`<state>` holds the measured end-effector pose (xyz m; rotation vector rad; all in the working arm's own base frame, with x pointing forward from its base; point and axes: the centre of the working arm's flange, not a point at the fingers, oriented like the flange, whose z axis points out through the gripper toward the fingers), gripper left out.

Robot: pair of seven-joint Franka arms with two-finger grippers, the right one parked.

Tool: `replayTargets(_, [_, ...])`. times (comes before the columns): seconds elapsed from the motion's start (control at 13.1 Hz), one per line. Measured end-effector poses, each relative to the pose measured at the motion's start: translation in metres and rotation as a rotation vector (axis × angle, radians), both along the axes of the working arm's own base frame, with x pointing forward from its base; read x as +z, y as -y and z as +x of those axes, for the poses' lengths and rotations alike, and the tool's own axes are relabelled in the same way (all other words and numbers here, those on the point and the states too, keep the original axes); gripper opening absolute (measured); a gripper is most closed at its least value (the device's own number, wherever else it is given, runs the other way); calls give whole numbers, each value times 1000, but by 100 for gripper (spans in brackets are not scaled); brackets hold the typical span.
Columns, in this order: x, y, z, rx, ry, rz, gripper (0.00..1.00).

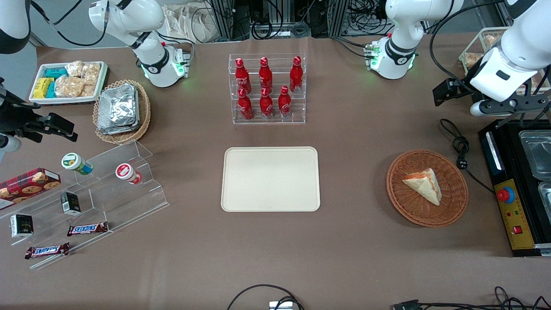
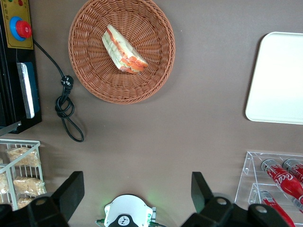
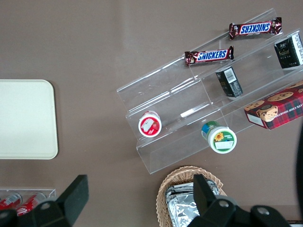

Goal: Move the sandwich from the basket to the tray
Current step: 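Move the left gripper over the wicker basket toward the sandwich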

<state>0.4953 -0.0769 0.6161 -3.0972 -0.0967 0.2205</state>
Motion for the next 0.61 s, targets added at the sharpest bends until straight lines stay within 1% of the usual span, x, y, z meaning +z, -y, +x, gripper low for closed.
replayTargets(0.23, [-1,-2,1,5,-1,1,100])
replayTargets(0.38, [-5,-6,5,7,4,13,100])
replayTargets(0.53, [-21,-19,25,26,38,27,100])
replayTargets(0.61, [-38,-28,40,38,43,34,100])
